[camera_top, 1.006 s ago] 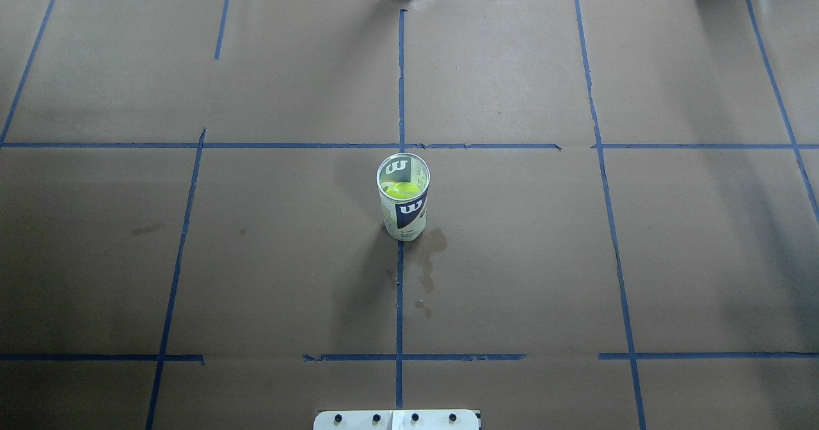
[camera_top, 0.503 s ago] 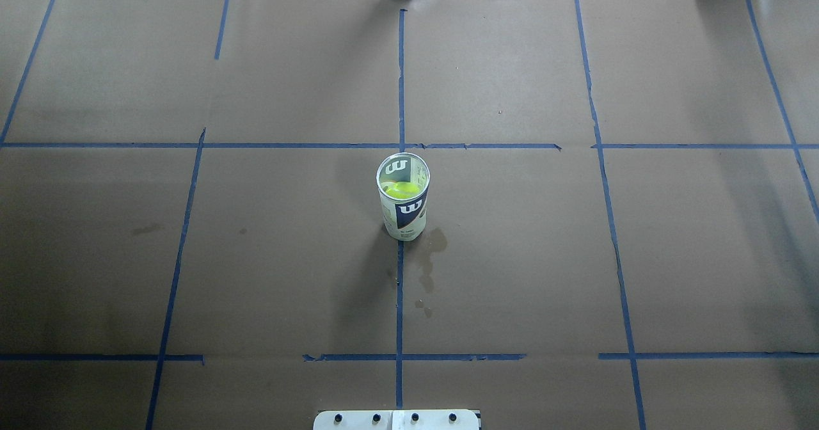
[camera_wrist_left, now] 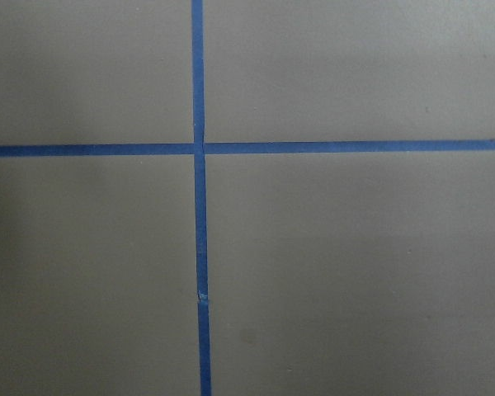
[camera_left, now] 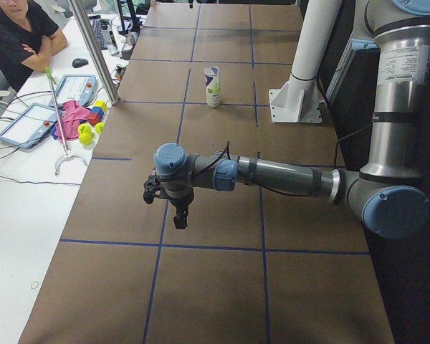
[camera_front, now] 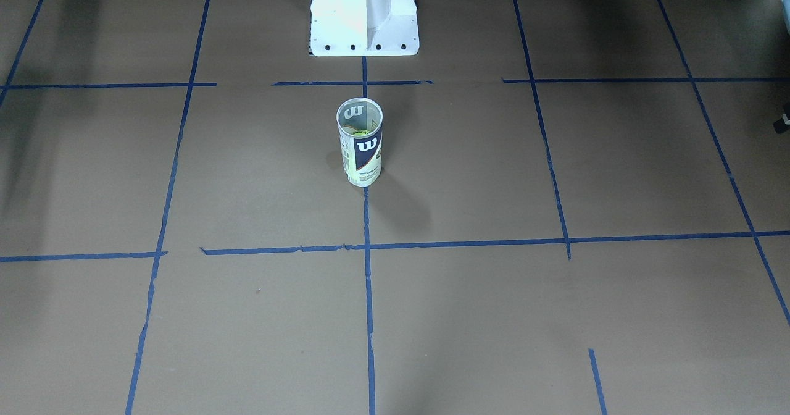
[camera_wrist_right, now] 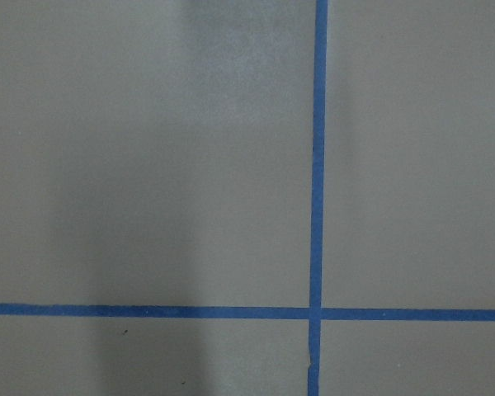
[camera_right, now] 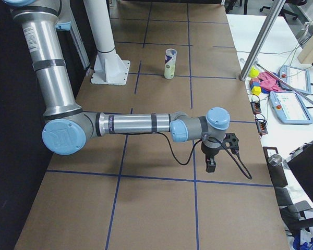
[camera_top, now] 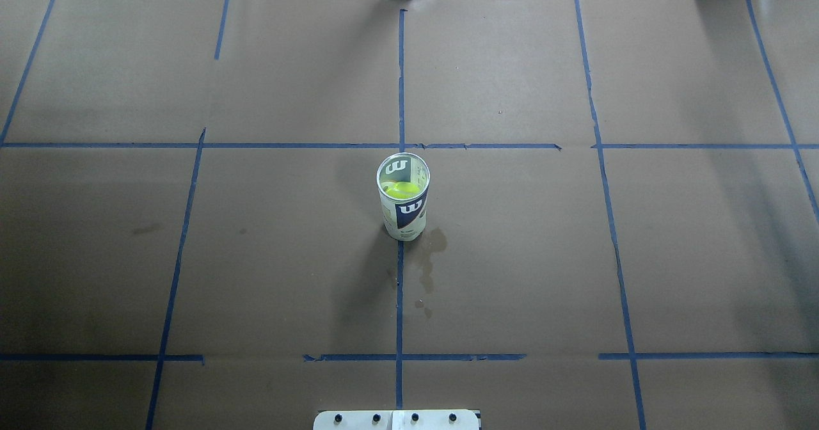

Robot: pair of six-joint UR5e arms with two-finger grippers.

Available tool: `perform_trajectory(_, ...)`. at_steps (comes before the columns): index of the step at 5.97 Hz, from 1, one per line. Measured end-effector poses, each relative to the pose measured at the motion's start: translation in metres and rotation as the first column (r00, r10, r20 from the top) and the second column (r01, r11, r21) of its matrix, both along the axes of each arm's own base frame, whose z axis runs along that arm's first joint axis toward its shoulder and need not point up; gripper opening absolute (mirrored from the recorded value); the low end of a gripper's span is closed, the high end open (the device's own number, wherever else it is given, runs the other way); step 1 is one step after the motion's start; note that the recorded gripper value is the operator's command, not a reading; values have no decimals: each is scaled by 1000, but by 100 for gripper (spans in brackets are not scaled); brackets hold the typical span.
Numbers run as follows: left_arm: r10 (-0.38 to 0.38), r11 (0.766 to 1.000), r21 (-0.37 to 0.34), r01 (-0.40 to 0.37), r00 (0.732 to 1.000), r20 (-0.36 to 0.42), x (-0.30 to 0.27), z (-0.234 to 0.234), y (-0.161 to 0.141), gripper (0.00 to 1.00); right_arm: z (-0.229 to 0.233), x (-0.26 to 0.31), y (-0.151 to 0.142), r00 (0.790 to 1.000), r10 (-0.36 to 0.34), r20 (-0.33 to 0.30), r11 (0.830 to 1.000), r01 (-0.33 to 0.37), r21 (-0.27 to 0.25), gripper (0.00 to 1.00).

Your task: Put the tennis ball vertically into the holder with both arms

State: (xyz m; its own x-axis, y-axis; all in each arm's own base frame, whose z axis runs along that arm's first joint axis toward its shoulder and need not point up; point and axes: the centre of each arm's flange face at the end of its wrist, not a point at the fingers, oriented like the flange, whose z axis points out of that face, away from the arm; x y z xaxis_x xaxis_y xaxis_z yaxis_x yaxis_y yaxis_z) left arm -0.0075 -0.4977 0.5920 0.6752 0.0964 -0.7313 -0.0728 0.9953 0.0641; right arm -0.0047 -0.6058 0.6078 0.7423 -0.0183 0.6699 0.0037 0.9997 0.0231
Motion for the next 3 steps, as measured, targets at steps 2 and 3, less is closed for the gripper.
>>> perform_trajectory(2, 14, 999, 36, -14, 1000, -1, 1, -12, -14, 100, 16, -16, 18, 999, -38, 4, 999, 39, -14, 100)
perform_trajectory(3, 16, 999, 32, -16, 1000, -1, 2, -12, -16, 100, 17, -17, 23, 999, -43, 8, 999, 43, -14, 100)
